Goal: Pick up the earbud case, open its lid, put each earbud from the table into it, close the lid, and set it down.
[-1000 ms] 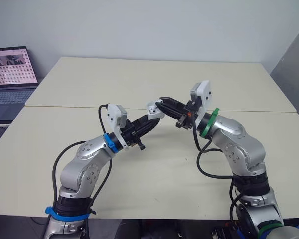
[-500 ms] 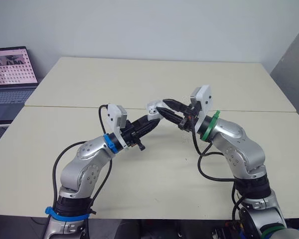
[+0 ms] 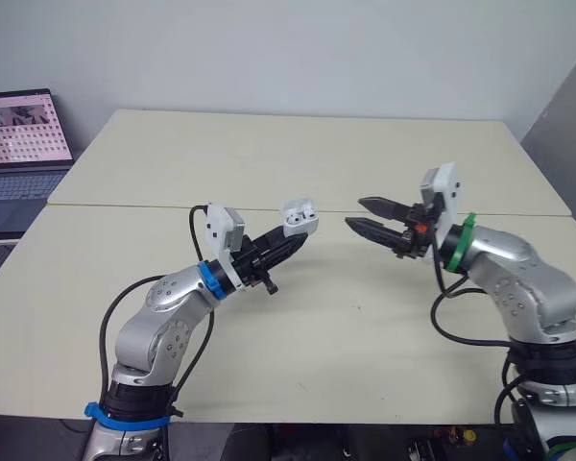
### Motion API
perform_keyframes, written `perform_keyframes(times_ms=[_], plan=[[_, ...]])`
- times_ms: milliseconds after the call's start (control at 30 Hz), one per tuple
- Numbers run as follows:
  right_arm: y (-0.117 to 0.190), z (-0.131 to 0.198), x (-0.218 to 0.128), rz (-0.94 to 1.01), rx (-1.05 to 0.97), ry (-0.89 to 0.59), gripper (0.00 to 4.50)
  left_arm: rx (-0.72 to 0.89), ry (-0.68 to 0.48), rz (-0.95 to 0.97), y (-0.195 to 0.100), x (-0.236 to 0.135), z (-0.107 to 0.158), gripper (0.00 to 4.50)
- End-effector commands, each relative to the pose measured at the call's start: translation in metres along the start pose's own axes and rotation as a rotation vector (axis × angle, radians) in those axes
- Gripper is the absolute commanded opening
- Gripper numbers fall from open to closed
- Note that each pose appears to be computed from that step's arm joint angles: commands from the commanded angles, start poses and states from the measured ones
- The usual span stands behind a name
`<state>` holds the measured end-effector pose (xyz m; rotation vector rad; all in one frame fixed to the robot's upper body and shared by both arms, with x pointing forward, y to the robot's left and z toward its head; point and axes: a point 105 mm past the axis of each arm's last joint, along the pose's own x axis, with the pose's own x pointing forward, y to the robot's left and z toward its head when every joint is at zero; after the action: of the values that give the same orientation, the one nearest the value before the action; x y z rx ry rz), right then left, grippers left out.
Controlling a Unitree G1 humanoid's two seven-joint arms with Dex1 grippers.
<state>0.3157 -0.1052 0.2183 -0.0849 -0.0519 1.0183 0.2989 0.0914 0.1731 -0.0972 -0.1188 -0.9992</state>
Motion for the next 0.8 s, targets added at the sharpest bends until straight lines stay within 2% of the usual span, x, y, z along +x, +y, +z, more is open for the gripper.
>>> perform_keyframes(times_ms=[33,133,267,400,567,800], plan=[[-0.016,-0.008,0.009,-0.037,0.001,0.08,2.32,0.065,0.009,-0.105,-0.018,0.003,0.004,0.72],[-0.023,-0.014,0.027,-0.042,0.048,0.12,1.59,0.094,0.051,-0.173,-0.028,0.004,-0.003,0.72],[-0.024,-0.021,0.05,-0.001,0.138,0.139,0.13,0.118,0.079,-0.212,-0.031,0.008,-0.007,0.72],[-0.007,-0.007,0.056,0.145,0.226,0.123,0.06,0.124,0.091,-0.204,-0.029,0.01,-0.009,0.72],[0.023,-0.002,0.043,0.302,0.213,0.179,0.06,0.13,0.088,-0.169,-0.024,0.012,-0.009,0.72],[0.039,-0.005,0.027,0.319,0.222,0.184,0.06,0.123,0.095,-0.147,-0.023,0.012,-0.012,0.72]])
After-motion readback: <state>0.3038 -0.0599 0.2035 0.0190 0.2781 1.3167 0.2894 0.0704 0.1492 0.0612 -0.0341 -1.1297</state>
